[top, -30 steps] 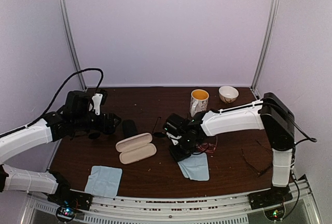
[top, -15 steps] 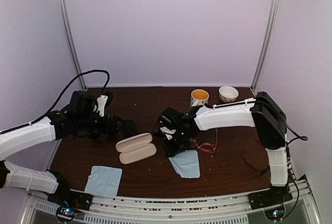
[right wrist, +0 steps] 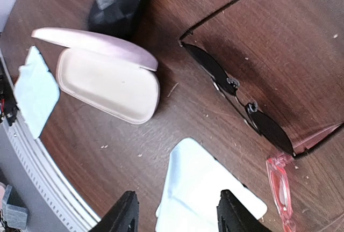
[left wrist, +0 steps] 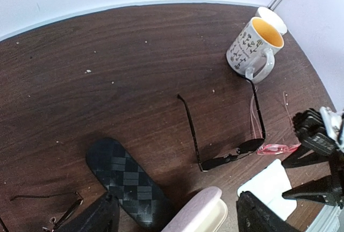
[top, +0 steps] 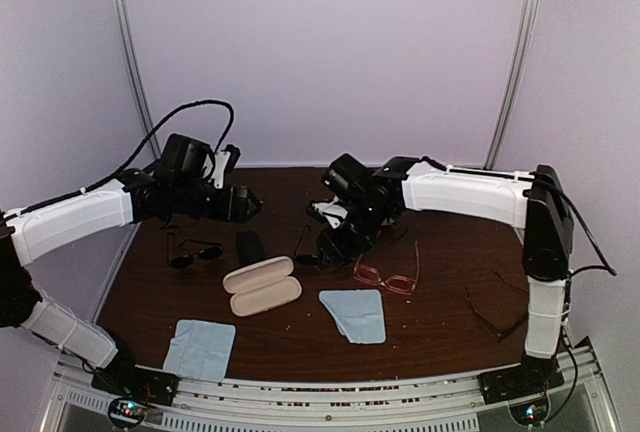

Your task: Organize the sunglasses

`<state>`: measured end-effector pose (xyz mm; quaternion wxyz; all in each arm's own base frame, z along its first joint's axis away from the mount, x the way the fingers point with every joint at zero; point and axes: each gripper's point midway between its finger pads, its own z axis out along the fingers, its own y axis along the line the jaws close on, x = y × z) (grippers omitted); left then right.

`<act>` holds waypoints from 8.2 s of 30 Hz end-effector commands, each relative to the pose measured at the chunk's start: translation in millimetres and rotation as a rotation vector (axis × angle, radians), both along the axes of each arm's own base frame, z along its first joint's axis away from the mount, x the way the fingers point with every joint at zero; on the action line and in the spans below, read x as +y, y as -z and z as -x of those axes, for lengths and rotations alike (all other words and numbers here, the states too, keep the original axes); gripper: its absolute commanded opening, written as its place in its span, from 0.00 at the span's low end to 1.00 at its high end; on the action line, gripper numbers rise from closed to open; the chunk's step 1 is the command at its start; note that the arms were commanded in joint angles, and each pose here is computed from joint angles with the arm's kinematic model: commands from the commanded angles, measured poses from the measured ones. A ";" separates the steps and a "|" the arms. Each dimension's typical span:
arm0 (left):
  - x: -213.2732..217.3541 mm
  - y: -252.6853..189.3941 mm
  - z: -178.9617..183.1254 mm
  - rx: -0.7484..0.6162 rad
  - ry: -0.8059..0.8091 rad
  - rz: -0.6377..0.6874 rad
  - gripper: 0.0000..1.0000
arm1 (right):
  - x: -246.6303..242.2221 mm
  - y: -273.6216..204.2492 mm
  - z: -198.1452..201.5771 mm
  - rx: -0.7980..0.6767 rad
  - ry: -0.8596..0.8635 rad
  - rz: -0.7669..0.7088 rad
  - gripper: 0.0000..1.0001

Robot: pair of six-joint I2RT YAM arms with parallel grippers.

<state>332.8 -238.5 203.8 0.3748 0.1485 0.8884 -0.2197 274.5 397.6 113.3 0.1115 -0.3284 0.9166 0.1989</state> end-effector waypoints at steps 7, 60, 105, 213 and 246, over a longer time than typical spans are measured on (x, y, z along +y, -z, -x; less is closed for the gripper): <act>-39.3 28.3 34.1 -0.010 0.045 -0.037 0.70 | -52.6 13.5 27.8 -0.110 0.179 -0.073 0.44; -162.5 97.0 177.1 -0.044 0.695 -0.258 0.64 | -128.7 8.1 24.6 -0.221 0.385 0.008 0.42; -202.7 202.7 176.9 0.043 0.953 -0.570 0.29 | -205.7 27.4 29.8 -0.255 0.583 0.048 0.46; -173.1 150.2 228.1 0.167 0.834 -0.313 0.00 | -125.5 82.2 121.7 0.034 0.489 0.053 0.00; -184.2 153.7 212.0 0.245 0.739 -0.248 0.00 | -127.7 74.5 109.9 -0.027 0.476 0.182 0.00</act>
